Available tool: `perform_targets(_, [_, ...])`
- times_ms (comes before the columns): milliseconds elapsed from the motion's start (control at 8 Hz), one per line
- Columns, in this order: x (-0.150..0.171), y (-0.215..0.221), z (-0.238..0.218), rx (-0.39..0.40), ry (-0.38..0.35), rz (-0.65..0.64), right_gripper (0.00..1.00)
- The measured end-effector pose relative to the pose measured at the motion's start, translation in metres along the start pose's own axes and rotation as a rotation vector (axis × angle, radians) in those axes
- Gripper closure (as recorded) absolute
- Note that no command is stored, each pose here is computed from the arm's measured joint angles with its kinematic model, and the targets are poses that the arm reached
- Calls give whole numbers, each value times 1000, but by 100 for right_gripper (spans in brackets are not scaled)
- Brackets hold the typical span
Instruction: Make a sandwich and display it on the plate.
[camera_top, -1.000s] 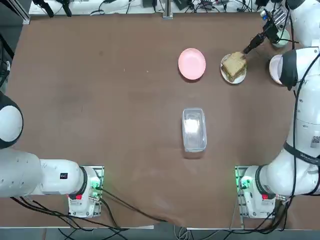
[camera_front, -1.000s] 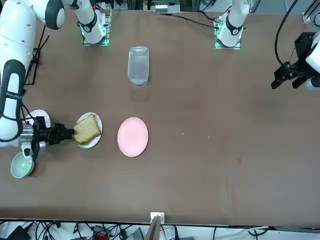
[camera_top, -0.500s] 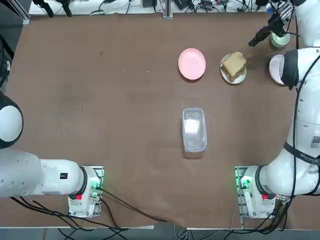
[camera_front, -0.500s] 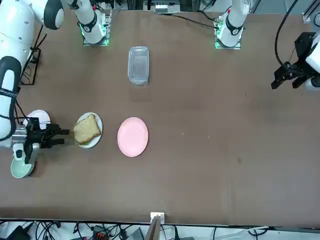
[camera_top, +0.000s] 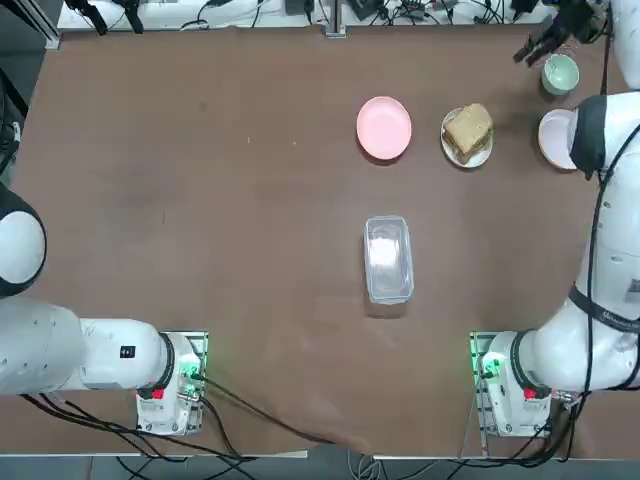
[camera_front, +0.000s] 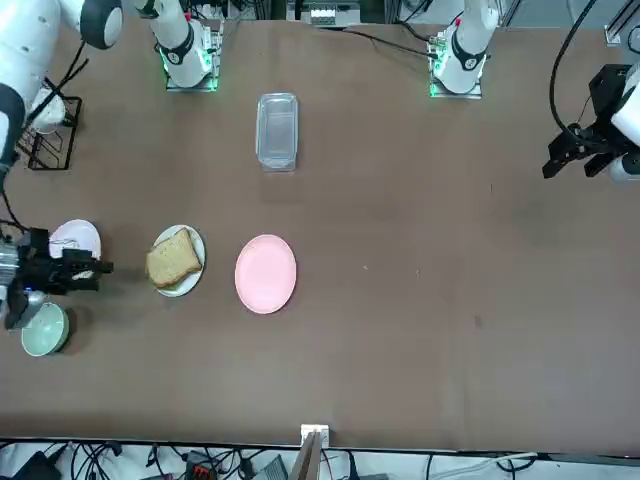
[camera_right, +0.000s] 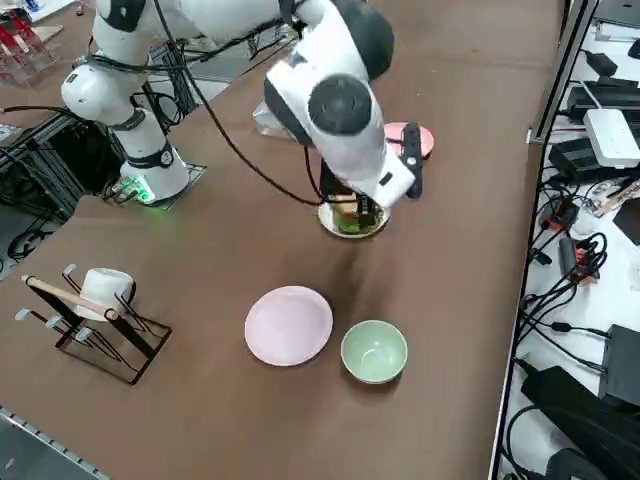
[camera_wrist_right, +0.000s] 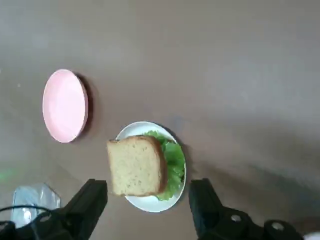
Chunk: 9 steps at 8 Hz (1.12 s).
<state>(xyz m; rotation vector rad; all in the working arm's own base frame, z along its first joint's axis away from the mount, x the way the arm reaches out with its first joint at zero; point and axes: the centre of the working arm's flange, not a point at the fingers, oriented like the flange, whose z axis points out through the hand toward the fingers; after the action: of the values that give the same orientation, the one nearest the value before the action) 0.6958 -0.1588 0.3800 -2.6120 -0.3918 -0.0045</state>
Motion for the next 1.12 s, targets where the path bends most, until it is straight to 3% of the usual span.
perform_targets(500, [2, -47, -68, -179, -19, 67, 1])
perform_targets(875, [4, -107, -103, -354, -61, 144, 1])
perform_targets(1125, [-8, -147, -119, -406, -71, 206, 1])
